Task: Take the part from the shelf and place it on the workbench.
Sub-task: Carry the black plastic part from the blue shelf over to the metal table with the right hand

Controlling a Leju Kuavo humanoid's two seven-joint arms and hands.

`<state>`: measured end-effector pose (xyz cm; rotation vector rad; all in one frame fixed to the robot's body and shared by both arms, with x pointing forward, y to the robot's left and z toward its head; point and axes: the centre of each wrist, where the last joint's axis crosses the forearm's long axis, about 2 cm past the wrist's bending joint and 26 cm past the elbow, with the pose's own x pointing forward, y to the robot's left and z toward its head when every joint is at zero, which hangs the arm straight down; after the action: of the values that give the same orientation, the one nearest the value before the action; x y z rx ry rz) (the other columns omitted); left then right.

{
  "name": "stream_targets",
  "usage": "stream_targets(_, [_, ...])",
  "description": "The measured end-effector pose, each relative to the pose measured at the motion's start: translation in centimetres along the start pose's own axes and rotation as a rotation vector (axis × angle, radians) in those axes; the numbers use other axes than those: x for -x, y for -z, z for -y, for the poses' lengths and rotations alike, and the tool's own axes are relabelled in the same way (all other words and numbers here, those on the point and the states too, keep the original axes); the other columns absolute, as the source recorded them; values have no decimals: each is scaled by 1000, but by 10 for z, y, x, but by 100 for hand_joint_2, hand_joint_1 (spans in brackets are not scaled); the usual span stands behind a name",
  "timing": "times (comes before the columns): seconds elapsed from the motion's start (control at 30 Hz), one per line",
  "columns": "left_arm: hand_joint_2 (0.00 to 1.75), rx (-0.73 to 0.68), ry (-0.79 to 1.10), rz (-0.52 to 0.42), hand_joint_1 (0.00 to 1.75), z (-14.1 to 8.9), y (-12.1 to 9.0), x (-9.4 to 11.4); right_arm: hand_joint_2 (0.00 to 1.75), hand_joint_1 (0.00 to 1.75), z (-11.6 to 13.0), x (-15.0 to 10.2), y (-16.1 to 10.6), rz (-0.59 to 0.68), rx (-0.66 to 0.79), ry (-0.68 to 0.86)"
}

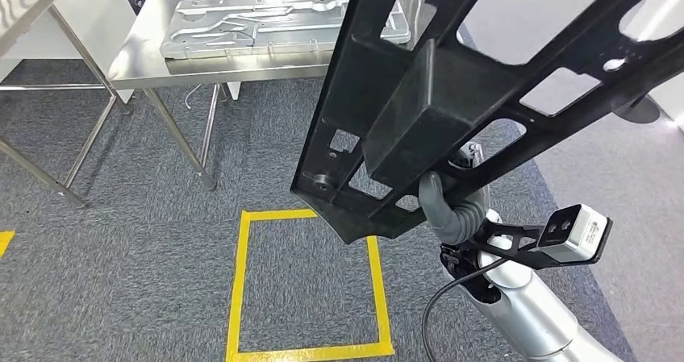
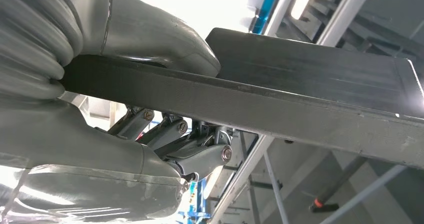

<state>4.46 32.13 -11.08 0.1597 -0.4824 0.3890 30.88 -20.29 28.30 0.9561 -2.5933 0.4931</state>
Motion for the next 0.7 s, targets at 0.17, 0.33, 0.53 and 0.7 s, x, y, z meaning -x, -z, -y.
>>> stream_targets(0.17, [0,0,0,5,0,0,0,0,175,175,-1,1,-2,-5,-13,2])
stream_targets(0.33, [0,3,-1,6,0,0,0,-1,175,175,2,2,0,-7,-10,-5])
stream_targets(0.53, [0,3,-1,3,0,0,0,0,175,175,2,5,-3,-22,-2,-9])
stream_targets(0.7, [0,7,-3,6,0,2,0,0,175,175,-1,7,-4,-27,3,-24])
